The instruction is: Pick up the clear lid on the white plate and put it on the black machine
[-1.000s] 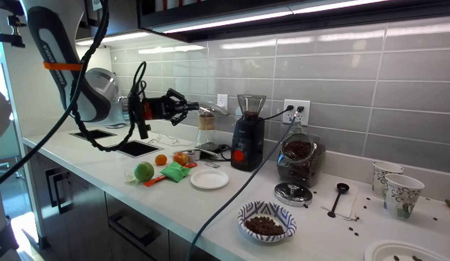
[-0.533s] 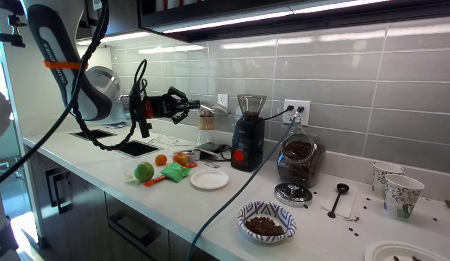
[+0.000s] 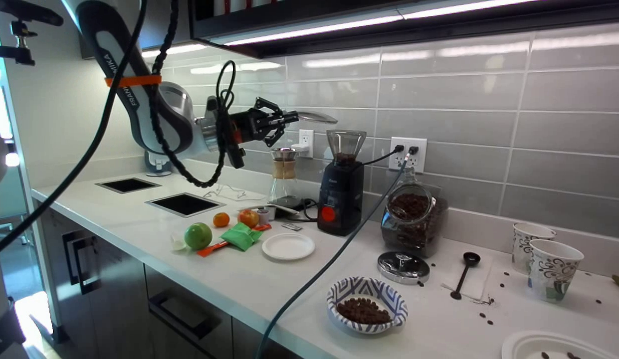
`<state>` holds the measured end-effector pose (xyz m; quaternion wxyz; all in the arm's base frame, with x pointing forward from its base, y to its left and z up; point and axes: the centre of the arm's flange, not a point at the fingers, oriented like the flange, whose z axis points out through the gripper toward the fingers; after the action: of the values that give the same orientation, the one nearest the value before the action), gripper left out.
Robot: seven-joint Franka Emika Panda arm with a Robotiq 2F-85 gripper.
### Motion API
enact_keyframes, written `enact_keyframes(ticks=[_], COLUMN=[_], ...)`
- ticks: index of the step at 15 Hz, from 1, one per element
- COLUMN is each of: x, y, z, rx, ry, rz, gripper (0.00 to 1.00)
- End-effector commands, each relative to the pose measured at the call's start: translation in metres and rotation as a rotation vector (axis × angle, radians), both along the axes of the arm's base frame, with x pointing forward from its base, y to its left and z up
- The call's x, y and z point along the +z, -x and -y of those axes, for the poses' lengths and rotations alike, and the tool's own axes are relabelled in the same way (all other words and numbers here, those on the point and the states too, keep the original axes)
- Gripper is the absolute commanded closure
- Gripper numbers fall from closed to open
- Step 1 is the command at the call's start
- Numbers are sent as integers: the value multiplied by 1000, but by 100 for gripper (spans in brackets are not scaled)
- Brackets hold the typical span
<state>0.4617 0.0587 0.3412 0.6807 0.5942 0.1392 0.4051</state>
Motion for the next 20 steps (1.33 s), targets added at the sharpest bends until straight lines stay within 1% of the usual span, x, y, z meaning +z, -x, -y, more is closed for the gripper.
enact_keyframes(ticks=[1, 5, 11, 14, 20], x=[11, 18, 18, 12, 6], y=[-23, -43, -69, -79, -97], z=[9, 13, 24, 29, 39], rx=[55, 122, 152, 163, 169], ry=[56, 88, 144, 144, 148], rz=[12, -7, -57, -92, -129], gripper=[97, 97, 97, 97, 97])
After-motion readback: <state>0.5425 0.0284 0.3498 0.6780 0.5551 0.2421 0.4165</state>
